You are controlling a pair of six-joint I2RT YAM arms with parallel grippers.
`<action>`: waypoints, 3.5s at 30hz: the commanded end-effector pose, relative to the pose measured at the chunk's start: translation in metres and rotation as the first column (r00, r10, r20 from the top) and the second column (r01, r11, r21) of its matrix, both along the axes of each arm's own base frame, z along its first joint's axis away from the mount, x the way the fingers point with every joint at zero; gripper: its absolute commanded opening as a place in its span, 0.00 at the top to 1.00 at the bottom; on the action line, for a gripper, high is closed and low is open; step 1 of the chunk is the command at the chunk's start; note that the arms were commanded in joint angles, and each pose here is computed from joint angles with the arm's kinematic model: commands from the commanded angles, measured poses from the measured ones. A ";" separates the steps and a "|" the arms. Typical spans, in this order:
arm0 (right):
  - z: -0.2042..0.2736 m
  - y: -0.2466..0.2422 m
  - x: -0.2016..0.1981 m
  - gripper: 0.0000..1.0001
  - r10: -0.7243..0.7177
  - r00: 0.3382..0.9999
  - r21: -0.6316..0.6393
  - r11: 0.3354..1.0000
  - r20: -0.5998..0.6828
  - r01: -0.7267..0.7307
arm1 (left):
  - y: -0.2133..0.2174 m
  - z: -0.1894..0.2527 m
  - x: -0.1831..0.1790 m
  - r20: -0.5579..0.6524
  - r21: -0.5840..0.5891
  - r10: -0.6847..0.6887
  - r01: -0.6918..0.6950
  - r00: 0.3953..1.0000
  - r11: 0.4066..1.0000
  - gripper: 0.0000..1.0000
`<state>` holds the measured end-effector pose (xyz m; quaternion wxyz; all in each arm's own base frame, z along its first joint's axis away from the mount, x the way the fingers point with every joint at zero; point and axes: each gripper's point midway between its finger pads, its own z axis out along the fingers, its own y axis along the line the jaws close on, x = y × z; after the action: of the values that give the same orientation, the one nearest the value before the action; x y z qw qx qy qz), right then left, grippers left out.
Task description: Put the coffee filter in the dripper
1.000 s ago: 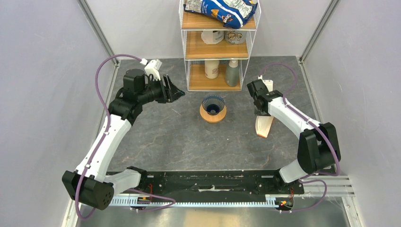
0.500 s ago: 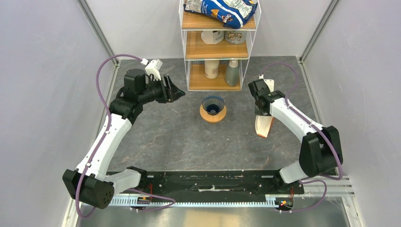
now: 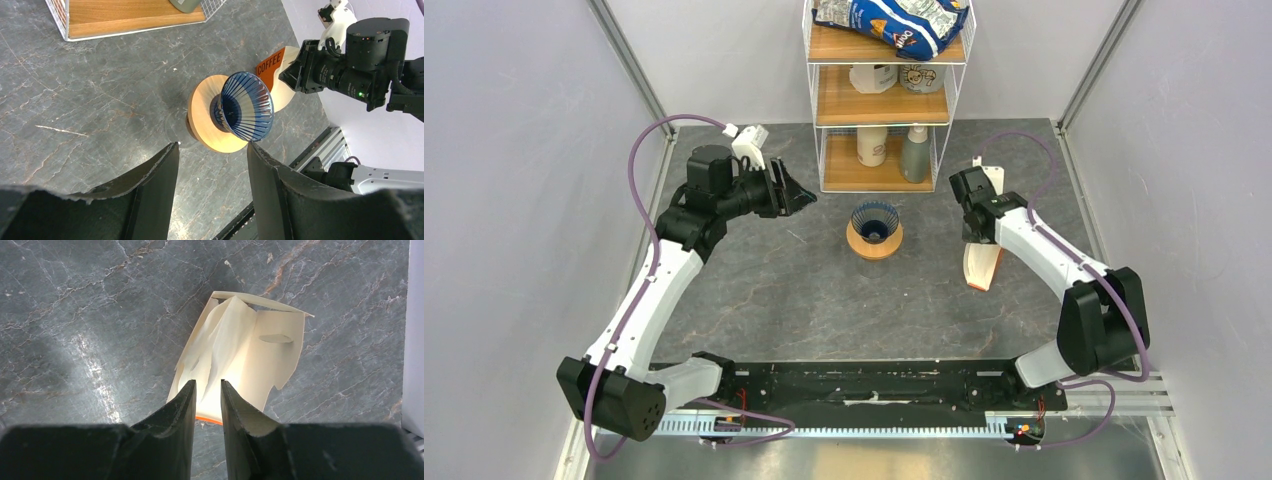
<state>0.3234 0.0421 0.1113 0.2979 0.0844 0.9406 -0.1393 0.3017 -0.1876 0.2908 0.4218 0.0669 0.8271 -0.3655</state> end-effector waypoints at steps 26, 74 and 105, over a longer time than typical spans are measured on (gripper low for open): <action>-0.005 -0.019 0.001 0.81 -0.052 0.999 -0.050 0.997 0.008 0.053 | -0.006 0.012 0.002 0.026 -0.028 -0.021 0.022 0.999 0.999 0.40; 0.237 0.078 -0.033 1.00 0.309 0.752 0.272 0.798 0.582 -0.538 | -0.046 0.066 -0.003 0.307 0.056 -0.131 0.119 0.943 0.991 0.29; 0.264 0.137 0.001 1.00 0.147 0.796 0.534 0.669 0.588 -0.518 | -0.200 0.114 -0.007 0.652 0.328 -0.249 0.030 0.717 0.944 0.35</action>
<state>0.3219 0.1736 0.3691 0.4924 0.0407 0.8204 0.2877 0.2882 -0.3857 0.3758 0.6190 0.3343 0.6757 -0.2203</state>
